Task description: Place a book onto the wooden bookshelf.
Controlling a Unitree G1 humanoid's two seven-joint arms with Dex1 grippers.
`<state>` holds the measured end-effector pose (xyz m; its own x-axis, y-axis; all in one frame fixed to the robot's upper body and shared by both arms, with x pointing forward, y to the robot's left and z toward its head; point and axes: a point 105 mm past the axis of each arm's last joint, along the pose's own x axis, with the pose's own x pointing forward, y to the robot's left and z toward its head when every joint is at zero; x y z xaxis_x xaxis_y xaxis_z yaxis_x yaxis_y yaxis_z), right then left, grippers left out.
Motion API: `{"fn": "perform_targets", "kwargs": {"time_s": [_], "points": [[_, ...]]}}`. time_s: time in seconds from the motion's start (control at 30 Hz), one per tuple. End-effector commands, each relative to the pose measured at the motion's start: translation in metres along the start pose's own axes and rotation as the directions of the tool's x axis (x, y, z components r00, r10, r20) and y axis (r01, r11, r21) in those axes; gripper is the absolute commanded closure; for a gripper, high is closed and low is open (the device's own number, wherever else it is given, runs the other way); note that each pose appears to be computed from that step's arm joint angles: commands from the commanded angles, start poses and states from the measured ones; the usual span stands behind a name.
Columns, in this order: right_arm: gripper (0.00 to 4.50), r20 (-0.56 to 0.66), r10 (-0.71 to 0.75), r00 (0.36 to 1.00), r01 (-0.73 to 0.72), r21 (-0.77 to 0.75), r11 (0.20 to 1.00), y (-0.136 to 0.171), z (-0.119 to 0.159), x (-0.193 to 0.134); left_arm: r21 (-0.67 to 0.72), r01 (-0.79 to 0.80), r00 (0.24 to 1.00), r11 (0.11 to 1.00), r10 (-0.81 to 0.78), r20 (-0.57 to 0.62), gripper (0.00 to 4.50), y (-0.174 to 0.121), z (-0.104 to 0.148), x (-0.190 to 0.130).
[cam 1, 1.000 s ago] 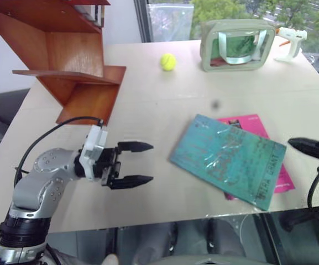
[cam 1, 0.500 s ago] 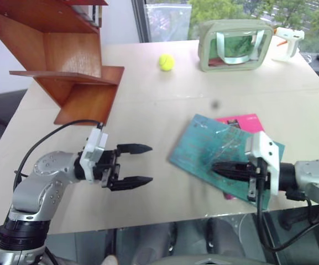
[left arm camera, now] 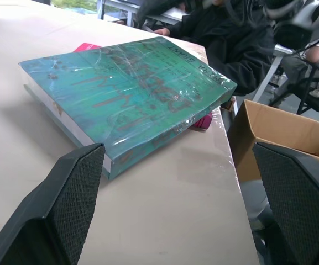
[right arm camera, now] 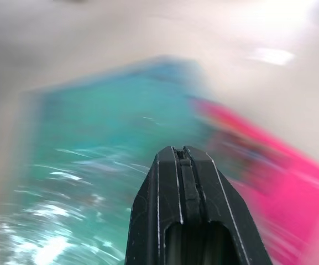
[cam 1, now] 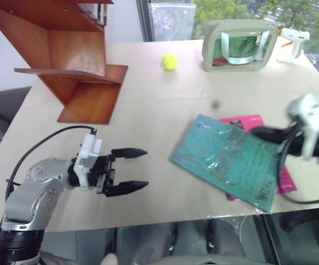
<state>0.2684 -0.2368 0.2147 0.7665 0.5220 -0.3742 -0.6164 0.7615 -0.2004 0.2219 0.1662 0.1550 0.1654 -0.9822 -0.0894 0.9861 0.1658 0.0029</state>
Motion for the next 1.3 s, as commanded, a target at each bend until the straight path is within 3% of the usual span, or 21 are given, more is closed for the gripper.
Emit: {"fn": "perform_targets", "kwargs": {"time_s": [0.03, 0.2, 0.5, 0.7, 1.0, 1.2, 1.3], "points": [[4.47, -0.095, -0.195, 0.976, 0.191, -0.049, 0.980, -0.051, -0.027, -0.027, 0.053, 0.001, 1.000, 0.999, -0.003, 0.022, 0.00, -0.001, 0.009, 0.002], [4.47, -0.166, -0.123, 0.978, 0.130, 0.033, 0.991, -0.061, -0.072, -0.011, 0.075, -0.001, 1.000, 0.997, -0.001, 0.029, 0.00, 0.003, 0.012, 0.004], [4.47, -0.197, 0.064, 0.978, -0.036, 0.141, 0.989, -0.030, -0.098, 0.011, 0.083, -0.021, 1.000, 0.996, 0.019, 0.021, 0.00, 0.000, 0.013, 0.000], [4.47, -0.112, 0.175, 0.978, -0.152, 0.190, 0.970, 0.004, -0.085, 0.030, 0.084, -0.031, 1.000, 0.996, 0.030, 0.007, 0.00, 0.000, 0.015, -0.005], [4.47, -0.035, 0.196, 0.980, -0.183, 0.239, 0.954, 0.025, -0.072, 0.061, 0.086, -0.037, 0.999, 0.996, 0.037, 0.007, 0.00, 0.000, 0.017, -0.005], [4.47, -0.016, 0.190, 0.982, -0.182, 0.226, 0.957, 0.026, -0.065, 0.070, 0.083, -0.042, 0.999, 0.996, 0.042, 0.007, 0.00, -0.002, 0.017, -0.005], [4.47, -0.049, 0.142, 0.989, -0.130, 0.203, 0.971, 0.014, -0.068, 0.056, 0.080, -0.045, 0.999, 0.996, 0.045, 0.008, 0.00, -0.003, 0.018, -0.005]]}}
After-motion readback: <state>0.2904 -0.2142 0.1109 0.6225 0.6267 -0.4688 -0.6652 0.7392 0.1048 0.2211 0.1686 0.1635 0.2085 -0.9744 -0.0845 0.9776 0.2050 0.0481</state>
